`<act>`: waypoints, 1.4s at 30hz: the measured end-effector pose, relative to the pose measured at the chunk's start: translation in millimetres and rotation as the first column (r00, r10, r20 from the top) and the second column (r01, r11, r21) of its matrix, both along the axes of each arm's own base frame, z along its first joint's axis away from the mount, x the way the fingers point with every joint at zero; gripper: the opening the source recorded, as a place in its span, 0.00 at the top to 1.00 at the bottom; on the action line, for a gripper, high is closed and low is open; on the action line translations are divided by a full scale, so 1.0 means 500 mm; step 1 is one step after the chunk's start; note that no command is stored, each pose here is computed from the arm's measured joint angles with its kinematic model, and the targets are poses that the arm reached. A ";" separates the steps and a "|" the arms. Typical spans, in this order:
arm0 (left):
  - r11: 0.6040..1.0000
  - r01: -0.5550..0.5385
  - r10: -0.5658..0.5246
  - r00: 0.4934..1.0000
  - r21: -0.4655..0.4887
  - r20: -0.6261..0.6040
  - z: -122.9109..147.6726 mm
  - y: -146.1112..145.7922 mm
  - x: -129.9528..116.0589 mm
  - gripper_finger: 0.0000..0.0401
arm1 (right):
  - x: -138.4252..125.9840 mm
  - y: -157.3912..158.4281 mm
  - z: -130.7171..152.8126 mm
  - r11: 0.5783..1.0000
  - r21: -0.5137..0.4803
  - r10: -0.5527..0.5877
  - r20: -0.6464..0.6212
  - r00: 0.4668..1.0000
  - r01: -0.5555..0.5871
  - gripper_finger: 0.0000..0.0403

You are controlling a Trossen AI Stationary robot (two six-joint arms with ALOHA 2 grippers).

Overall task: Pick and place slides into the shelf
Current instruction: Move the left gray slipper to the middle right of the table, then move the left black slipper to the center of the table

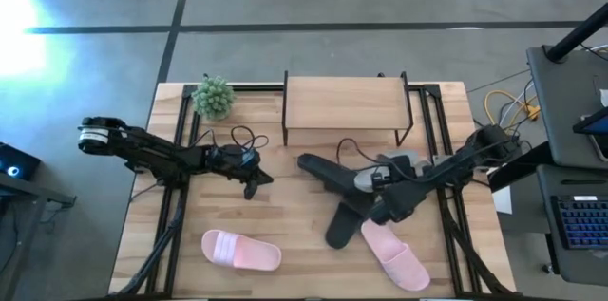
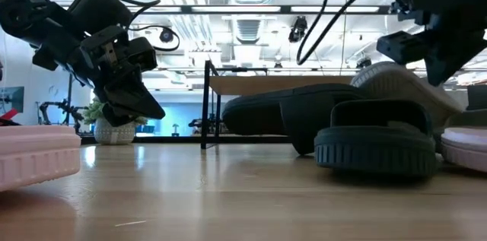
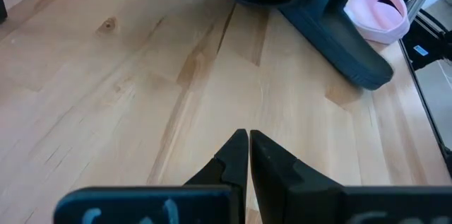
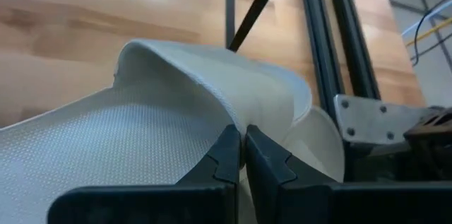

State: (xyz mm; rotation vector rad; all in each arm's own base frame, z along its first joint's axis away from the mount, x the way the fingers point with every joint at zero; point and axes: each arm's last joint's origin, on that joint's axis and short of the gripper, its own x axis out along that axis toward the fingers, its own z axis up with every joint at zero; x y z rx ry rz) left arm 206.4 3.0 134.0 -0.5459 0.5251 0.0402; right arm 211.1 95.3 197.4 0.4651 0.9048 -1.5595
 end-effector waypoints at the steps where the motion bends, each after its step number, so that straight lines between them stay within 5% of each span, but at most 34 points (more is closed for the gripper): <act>1: 1.000 0.000 0.000 1.000 0.000 0.000 0.000 0.000 0.000 1.00 | 0.002 0.002 0.001 1.000 0.015 0.004 0.001 1.000 -0.004 0.98; 6: 1.000 -0.002 0.002 1.000 0.001 -0.001 0.000 0.000 0.000 1.00 | 0.022 0.019 0.018 0.992 0.096 0.080 -0.006 0.997 -0.079 0.92; 16: 1.000 -0.003 0.003 1.000 0.000 -0.002 -0.001 0.000 0.000 1.00 | 0.020 0.032 0.024 0.966 0.245 0.108 -0.076 0.991 -0.087 0.63; 23: 1.000 -0.009 0.009 1.000 -0.014 -0.004 -0.001 0.000 0.000 1.00 | 0.024 0.077 0.065 0.920 0.298 0.278 -0.042 0.960 -0.254 0.53; 30: 1.000 -0.014 0.014 1.000 -0.023 0.001 0.001 0.000 0.001 1.00 | 0.046 0.126 0.127 0.815 0.179 0.546 0.078 0.834 -0.550 0.52; 37: 0.999 0.004 -0.004 1.000 -0.036 0.022 0.013 -0.001 0.011 1.00 | 0.082 0.138 0.127 0.699 0.152 0.696 0.084 0.713 -0.699 0.51; 42: 0.995 0.030 -0.026 0.999 -0.097 0.043 0.027 -0.005 0.021 1.00 | 0.103 0.125 0.108 0.692 0.145 0.703 0.090 0.706 -0.708 0.51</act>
